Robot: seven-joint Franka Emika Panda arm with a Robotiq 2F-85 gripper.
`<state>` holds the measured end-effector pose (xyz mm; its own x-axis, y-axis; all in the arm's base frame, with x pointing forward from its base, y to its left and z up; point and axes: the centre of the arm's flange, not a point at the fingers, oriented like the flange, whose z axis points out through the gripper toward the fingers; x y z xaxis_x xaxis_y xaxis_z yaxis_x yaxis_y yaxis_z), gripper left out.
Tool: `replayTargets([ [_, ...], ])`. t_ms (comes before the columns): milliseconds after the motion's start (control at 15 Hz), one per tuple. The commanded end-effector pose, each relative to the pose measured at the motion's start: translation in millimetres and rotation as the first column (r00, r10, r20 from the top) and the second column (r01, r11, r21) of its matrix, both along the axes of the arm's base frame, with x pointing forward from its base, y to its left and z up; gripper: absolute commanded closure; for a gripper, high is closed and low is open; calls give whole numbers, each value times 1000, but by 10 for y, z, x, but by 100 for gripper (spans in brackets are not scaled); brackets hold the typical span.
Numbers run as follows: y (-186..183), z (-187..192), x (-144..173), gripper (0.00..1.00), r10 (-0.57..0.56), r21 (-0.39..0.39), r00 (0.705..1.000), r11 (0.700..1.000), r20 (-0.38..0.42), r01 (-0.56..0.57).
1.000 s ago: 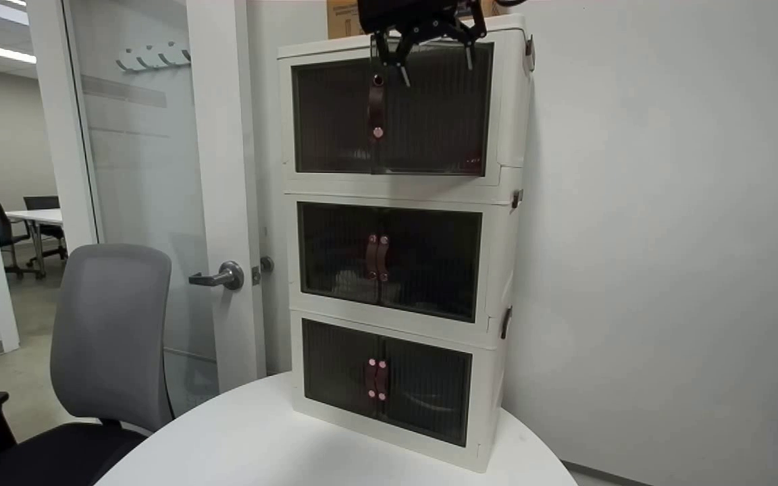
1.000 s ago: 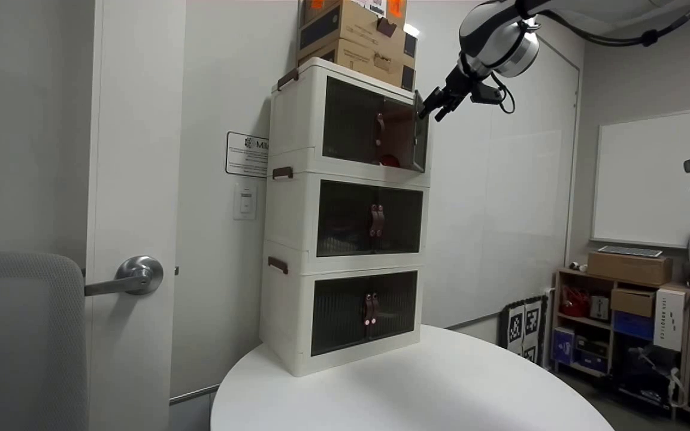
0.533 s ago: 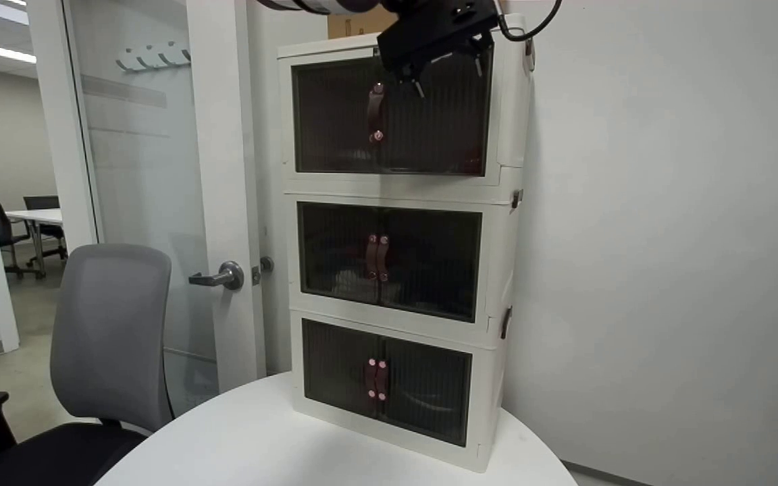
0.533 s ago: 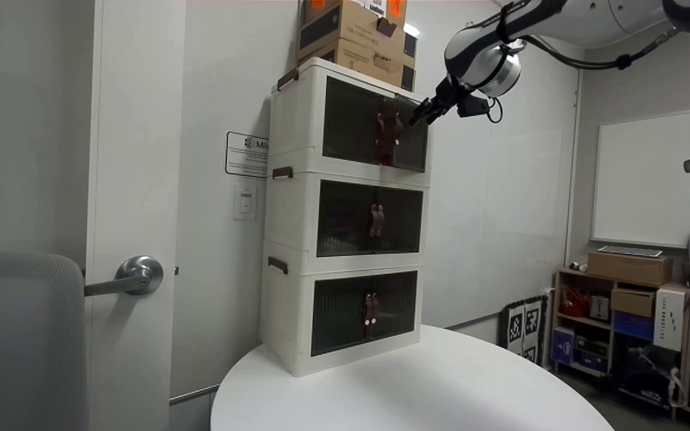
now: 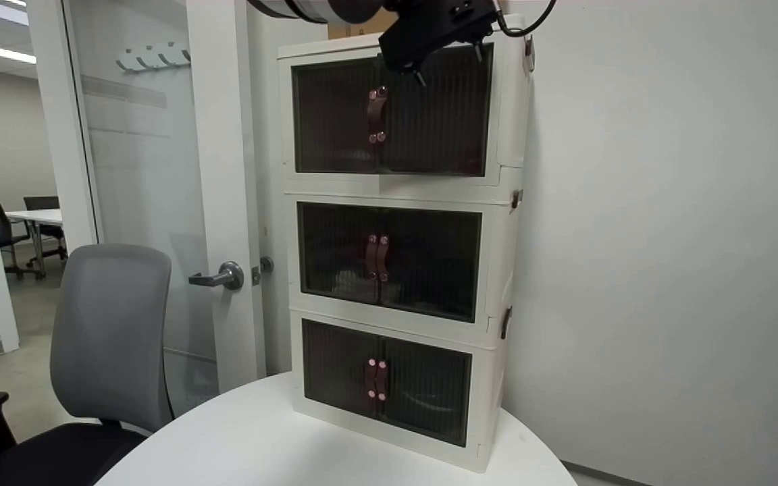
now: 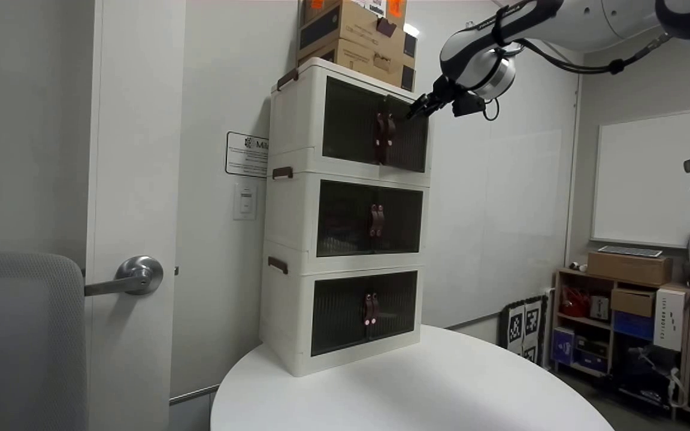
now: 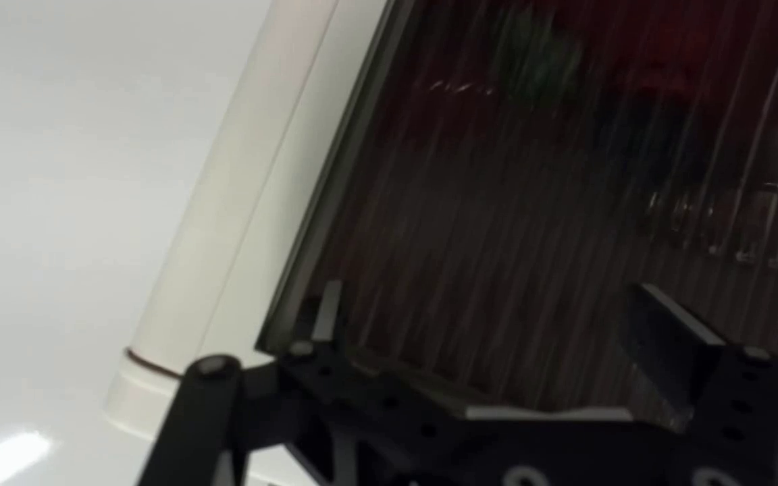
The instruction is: Close the open upper cabinet
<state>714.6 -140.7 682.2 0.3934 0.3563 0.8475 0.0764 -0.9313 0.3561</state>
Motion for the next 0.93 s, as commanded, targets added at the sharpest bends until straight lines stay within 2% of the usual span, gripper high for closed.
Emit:
replayTargets([
  [0, 85, 50, -35, 0, 6, -6, 998, 1000, 67, -6],
  [333, 222, -135, 2, 0, 24, 29, 999, 999, 36, -25],
  [867, 315, -494, 25, 0, 45, 98, 995, 995, -85, -37],
])
